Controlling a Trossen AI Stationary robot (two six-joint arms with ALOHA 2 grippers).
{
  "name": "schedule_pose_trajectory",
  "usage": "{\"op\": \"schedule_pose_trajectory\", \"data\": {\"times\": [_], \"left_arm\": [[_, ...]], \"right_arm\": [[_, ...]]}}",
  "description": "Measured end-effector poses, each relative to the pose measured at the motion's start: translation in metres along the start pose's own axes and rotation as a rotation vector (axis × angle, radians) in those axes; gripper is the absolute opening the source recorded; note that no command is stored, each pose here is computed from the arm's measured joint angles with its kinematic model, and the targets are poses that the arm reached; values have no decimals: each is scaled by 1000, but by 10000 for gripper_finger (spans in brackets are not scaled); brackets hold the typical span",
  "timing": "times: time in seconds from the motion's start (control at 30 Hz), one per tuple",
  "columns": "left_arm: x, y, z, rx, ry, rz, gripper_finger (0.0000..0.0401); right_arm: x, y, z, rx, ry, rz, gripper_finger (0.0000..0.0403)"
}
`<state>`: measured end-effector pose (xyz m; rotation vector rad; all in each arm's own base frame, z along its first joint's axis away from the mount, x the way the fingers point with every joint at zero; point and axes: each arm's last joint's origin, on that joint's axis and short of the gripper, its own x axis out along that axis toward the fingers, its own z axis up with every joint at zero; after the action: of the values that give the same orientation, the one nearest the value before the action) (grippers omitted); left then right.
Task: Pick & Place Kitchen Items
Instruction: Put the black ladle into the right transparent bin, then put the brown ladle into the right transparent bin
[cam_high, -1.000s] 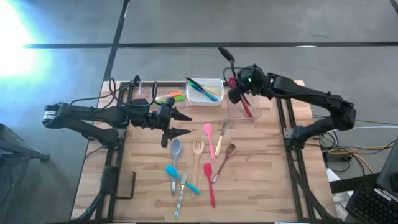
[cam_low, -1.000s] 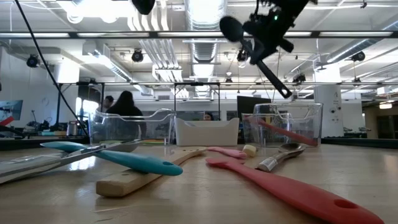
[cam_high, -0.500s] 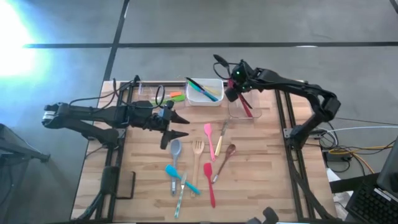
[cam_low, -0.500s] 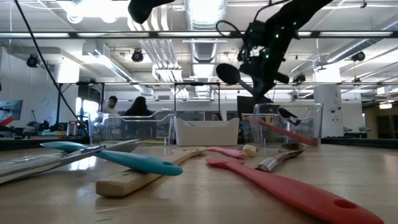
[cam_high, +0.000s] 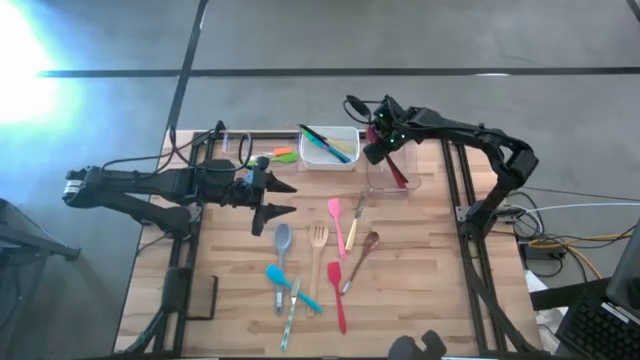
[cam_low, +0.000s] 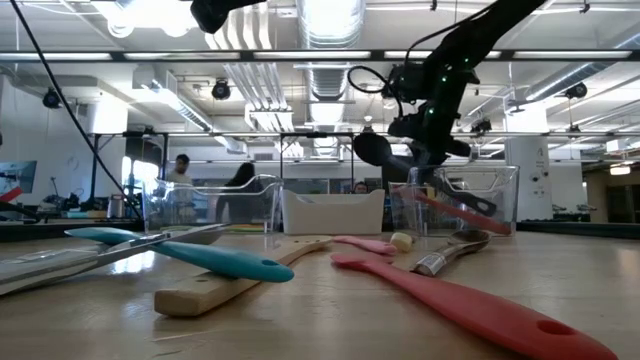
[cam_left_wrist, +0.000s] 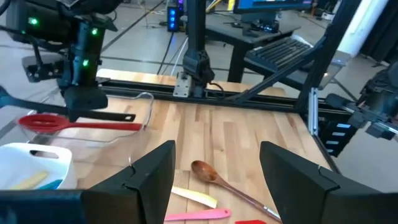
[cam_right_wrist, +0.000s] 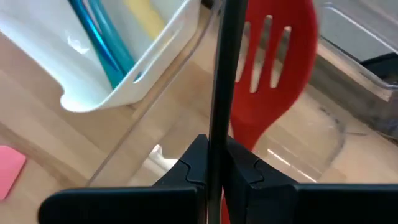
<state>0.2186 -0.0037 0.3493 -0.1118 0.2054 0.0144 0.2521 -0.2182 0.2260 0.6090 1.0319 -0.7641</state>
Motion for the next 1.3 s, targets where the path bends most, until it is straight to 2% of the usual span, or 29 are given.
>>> {"op": "schedule_pose_trajectory", "data": {"times": [0.37, 0.6, 1.0, 1.13, 1.3], "left_arm": [[-2, 0, -1, -60, 15, 4, 236], [-2, 0, -1, -62, 16, 4, 236], [-2, 0, -1, -44, 14, 15, 236], [-3, 0, -1, -44, 13, 16, 236], [-9, 1, -2, -45, 27, 18, 236]], "right_arm": [[23, -12, -1, 39, 77, 1, 14], [27, -12, -1, 22, 74, -25, 63], [-1, -8, 2, -8, -18, -7, 143], [-19, -5, 2, -31, -69, 10, 152], [-50, 5, -3, -67, -157, 44, 146]]}}
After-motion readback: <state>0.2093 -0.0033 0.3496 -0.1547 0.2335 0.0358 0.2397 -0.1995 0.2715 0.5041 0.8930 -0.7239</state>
